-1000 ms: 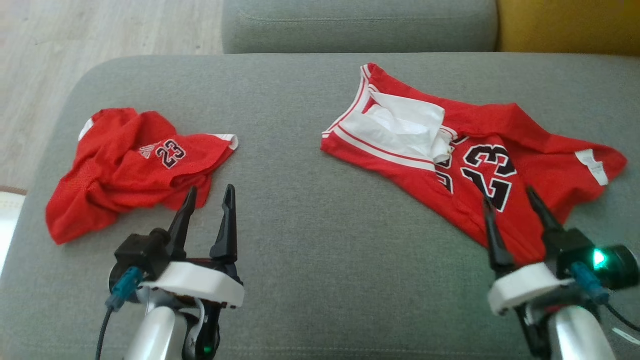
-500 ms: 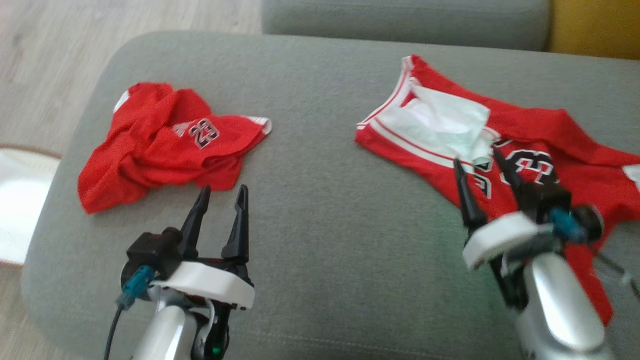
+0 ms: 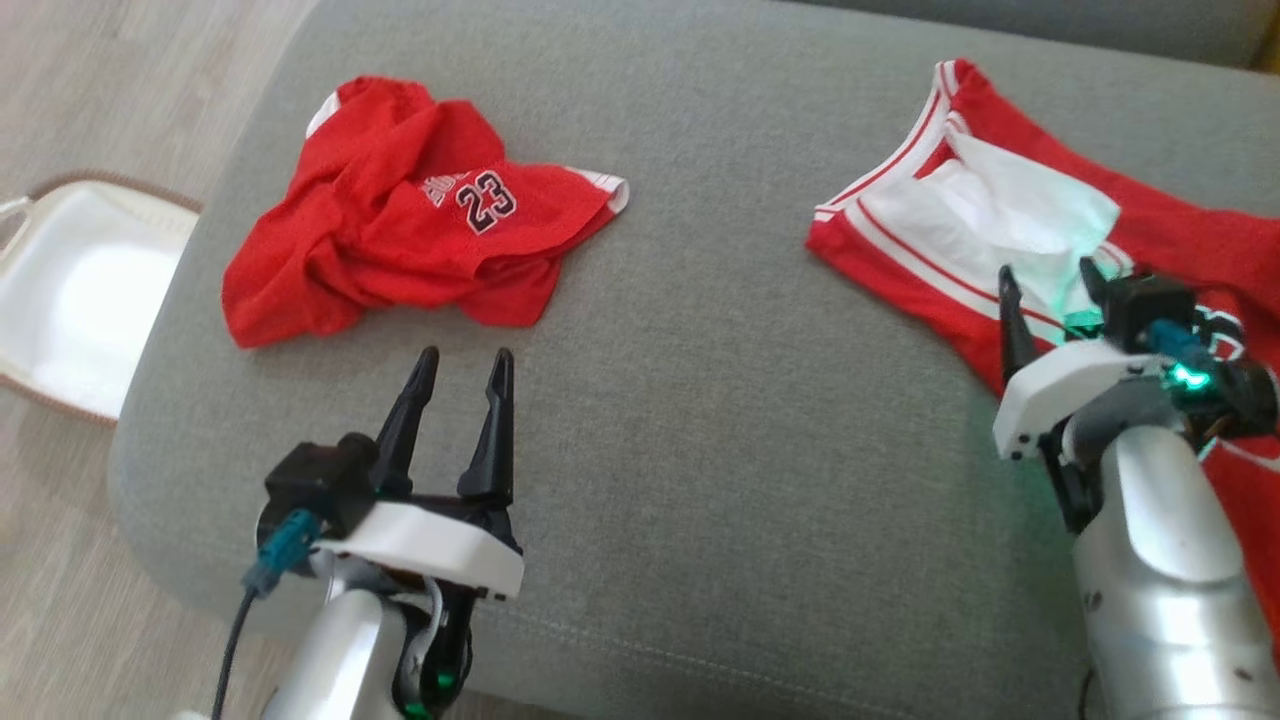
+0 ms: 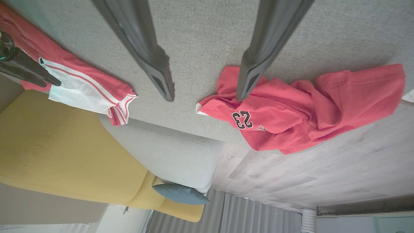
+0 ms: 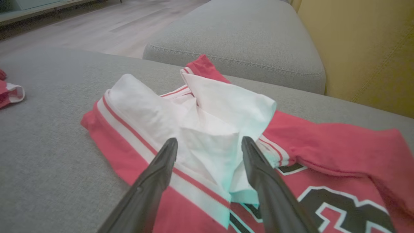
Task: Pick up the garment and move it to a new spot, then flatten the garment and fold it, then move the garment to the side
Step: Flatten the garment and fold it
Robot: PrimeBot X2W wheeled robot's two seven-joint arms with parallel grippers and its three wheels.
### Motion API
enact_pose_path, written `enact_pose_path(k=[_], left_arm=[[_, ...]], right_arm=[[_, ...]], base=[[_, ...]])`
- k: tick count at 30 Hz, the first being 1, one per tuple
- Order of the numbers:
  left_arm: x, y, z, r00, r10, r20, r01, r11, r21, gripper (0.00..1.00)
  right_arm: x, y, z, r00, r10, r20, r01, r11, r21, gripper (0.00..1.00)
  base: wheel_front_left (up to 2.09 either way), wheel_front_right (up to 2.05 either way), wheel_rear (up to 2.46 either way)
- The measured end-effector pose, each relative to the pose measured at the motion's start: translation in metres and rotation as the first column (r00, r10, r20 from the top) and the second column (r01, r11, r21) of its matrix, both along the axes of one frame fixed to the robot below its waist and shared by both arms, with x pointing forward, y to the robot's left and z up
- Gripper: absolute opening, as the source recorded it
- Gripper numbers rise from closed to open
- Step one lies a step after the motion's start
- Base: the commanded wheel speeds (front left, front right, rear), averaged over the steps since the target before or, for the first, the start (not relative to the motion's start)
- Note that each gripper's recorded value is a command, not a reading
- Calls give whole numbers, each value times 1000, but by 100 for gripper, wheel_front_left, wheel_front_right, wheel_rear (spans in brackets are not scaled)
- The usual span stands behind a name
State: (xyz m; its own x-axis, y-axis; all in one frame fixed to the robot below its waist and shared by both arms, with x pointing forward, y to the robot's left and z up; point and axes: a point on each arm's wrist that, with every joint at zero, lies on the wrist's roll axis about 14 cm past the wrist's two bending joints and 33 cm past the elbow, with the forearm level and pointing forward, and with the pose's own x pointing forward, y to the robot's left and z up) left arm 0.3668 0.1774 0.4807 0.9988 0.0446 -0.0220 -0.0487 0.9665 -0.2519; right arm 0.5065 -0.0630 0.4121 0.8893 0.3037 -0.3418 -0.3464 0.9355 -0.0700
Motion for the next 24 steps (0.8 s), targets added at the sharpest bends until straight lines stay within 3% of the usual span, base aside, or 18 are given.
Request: enact_pose_path(k=[7, 8, 9, 10, 24], left_arm=[[5, 5, -3, 1000, 11, -10, -11, 1000, 5, 100], [6, 5, -3, 1000, 11, -10, -10, 1000, 6, 100], [7, 4, -3, 1000, 9, -11, -9, 1000, 7, 100], [7, 4, -4, 1000, 7, -12, -7, 1000, 7, 100], [10, -6, 8, 999, -20, 26, 20, 1000, 0, 100]], right_arm=[[10, 6, -13, 1000, 10, -20, -10, 1000, -4, 100], [10, 8, -16, 1000, 12, -29, -12, 1000, -4, 85], [10, 8, -18, 999, 14, -32, -14, 1000, -2, 9], [10, 9, -18, 999, 16, -33, -16, 1000, 2, 0], [-7, 41, 11, 990, 122, 66, -128, 988, 92, 0]], base=[[0, 0, 0], [0, 0, 0], [0, 0, 0], [0, 0, 0], [0, 0, 0]])
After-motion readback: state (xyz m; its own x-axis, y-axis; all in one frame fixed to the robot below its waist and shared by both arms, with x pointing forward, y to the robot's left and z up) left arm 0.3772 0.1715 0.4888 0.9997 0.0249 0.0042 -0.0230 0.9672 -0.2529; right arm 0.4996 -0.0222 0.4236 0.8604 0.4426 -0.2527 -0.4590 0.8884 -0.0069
